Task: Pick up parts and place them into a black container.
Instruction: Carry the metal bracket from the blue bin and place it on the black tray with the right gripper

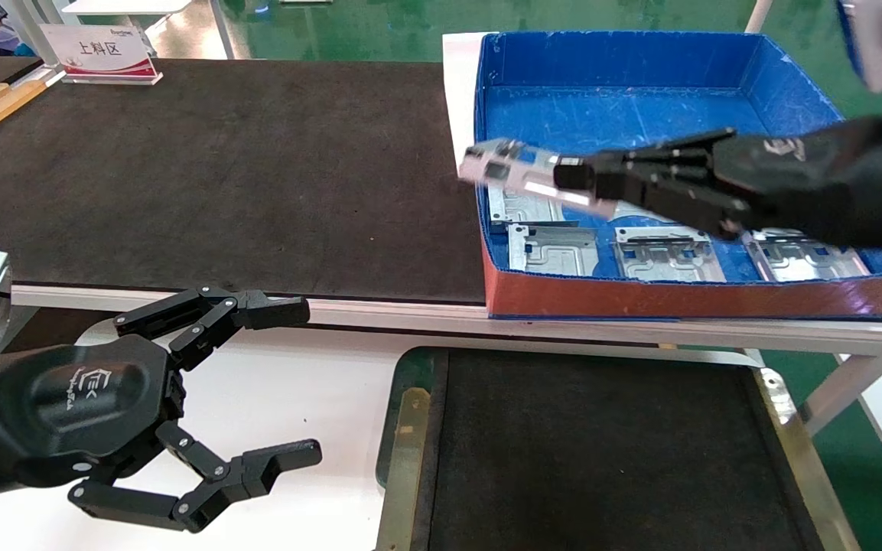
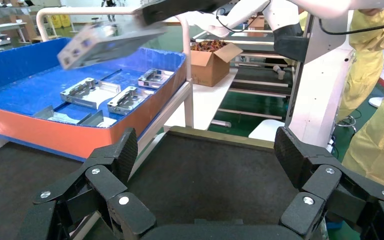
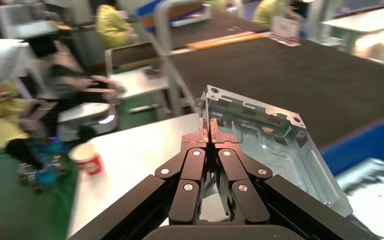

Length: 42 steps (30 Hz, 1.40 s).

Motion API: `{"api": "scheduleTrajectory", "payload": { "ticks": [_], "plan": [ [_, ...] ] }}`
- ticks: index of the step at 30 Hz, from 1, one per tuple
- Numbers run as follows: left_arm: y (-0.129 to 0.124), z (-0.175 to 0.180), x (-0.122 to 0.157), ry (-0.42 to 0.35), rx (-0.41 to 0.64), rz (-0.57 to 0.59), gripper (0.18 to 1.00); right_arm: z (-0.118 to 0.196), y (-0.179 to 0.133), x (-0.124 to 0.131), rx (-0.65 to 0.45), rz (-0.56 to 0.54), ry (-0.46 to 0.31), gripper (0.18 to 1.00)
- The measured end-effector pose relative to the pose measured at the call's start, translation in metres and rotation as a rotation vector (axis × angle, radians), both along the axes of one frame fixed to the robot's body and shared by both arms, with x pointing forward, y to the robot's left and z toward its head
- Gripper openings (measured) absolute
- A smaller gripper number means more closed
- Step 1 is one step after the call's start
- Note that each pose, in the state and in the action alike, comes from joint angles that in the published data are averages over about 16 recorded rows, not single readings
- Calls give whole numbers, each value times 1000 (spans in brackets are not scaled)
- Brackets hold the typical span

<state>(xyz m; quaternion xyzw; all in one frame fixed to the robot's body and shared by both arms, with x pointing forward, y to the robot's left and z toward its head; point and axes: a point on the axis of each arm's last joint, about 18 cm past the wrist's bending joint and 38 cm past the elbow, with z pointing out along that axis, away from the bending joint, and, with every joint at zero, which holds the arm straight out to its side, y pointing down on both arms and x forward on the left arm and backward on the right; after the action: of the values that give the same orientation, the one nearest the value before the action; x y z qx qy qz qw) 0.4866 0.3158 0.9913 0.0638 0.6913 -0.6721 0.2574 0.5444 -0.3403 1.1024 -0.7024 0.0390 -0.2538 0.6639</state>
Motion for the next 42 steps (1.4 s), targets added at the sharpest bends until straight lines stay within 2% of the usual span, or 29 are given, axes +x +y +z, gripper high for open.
{"api": "scheduleTrajectory", "payload": {
  "ticks": [8, 16, 28, 42],
  "plan": [
    [0, 0, 0, 0, 0, 0, 1001, -32, 17, -38, -49, 97, 66, 191],
    [0, 0, 0, 0, 0, 0, 1001, -75, 27, -49, -115, 124, 133, 191],
    [0, 0, 0, 0, 0, 0, 1001, -135, 34, -33, -255, 121, 194, 191],
    [0, 0, 0, 0, 0, 0, 1001, -163, 40, 2, -398, 107, 189, 191]
  ]
}}
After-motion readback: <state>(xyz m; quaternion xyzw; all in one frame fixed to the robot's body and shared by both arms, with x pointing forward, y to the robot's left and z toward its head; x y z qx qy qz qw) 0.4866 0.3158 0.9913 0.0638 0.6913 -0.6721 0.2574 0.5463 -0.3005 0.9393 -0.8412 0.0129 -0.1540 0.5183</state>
